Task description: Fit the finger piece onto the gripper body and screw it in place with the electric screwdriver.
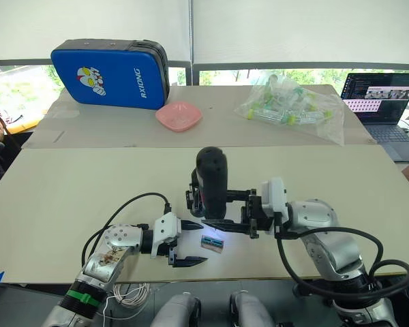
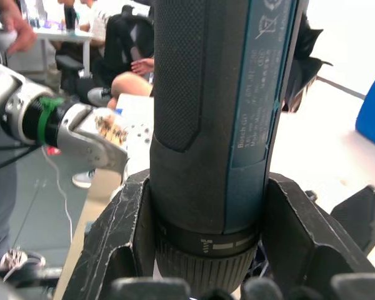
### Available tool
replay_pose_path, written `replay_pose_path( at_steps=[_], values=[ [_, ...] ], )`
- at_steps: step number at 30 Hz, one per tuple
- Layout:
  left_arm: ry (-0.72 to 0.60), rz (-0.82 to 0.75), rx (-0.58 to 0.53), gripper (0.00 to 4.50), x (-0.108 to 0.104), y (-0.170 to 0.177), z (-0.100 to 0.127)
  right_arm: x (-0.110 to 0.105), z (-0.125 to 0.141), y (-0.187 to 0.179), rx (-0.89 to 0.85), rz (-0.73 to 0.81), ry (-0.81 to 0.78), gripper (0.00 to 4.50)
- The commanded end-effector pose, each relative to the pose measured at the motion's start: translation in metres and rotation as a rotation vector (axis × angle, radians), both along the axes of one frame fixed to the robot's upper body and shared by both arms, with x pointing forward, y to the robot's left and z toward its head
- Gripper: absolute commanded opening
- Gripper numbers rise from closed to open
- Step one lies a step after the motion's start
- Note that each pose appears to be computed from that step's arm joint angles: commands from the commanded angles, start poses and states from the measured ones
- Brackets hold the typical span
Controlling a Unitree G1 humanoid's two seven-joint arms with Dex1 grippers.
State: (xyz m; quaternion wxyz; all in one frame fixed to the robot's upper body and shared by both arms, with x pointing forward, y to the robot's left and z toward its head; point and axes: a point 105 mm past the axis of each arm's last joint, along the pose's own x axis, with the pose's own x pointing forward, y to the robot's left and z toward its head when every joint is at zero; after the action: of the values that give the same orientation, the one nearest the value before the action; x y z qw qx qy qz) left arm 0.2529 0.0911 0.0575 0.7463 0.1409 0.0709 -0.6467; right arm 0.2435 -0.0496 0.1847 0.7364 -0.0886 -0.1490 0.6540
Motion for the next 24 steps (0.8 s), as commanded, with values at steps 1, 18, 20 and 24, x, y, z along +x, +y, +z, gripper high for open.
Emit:
replay_pose_path(
  at_steps=[1, 18, 20, 24],
  values=[
    [0.013, -0.012, 0.003, 4.44, -0.003, -0.001, -0.003, -0.007, 0.024, -0.001, 0.109, 0.019, 0.006, 1.96],
    [0.015, -0.016, 0.001, 4.44, -0.004, -0.003, -0.003, -0.006, 0.006, 0.004, 0.045, 0.027, 0.094, 1.96],
    [0.015, -0.017, 0.001, 4.44, -0.004, -0.003, -0.003, -0.006, 0.006, 0.004, 0.045, 0.030, 0.096, 1.96],
    [0.014, -0.017, 0.000, 4.44, -0.005, -0.002, -0.003, -0.008, 0.006, 0.005, 0.042, 0.037, 0.099, 1.96]
  ],
)
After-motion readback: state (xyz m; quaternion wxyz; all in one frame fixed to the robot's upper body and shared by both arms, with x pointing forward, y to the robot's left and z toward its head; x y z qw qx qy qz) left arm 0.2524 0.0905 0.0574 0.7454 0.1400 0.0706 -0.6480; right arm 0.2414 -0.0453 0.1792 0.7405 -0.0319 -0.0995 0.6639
